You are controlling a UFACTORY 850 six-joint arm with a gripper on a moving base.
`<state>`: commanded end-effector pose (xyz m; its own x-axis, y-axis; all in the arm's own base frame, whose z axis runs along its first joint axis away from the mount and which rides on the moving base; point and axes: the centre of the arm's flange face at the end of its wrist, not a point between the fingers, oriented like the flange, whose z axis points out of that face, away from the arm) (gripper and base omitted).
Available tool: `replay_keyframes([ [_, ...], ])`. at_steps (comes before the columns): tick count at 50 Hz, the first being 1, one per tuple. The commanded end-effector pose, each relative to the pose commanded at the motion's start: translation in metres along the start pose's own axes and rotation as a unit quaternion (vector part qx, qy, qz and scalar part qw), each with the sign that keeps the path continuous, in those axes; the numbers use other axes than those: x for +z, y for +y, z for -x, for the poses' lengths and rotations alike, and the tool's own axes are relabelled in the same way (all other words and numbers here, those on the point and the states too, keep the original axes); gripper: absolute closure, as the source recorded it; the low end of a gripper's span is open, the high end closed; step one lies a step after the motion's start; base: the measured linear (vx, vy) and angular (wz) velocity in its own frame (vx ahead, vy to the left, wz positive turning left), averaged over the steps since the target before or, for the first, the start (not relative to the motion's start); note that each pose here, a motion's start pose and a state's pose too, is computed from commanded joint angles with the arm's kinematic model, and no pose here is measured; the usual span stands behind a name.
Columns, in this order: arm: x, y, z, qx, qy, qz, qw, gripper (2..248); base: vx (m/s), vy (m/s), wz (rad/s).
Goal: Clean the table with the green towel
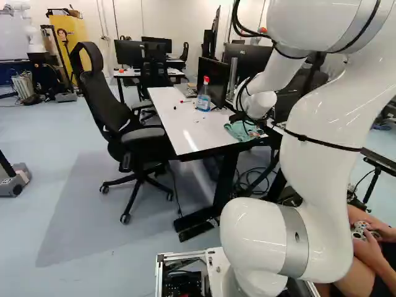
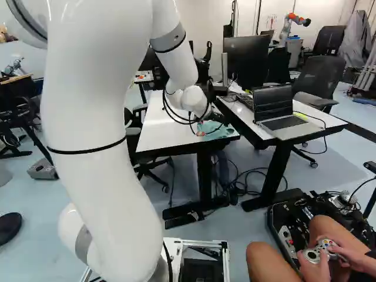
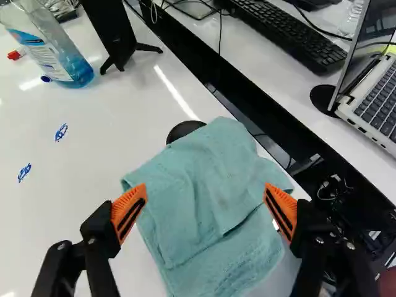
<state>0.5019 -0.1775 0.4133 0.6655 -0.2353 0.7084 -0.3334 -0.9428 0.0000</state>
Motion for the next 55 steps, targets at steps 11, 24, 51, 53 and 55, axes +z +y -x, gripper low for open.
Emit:
replay_keyframes([
  [11, 0.004, 0.001, 0.0, 0.001, -0.021, 0.001, 0.9998, 3, 0.0, 0.0, 0.0],
  [24, 0.01, 0.005, -0.002, 0.004, -0.038, 0.003, 0.9993, 3, 0.0, 0.0, 0.0],
  [51, 0.013, 0.006, -0.004, 0.004, -0.037, 0.003, 0.9993, 3, 0.0, 0.0, 0.0],
  [53, 0.013, 0.006, -0.004, 0.004, -0.037, 0.003, 0.9993, 3, 0.0, 0.0, 0.0],
  [55, 0.013, 0.006, -0.004, 0.004, -0.037, 0.003, 0.9993, 3, 0.0, 0.0, 0.0],
])
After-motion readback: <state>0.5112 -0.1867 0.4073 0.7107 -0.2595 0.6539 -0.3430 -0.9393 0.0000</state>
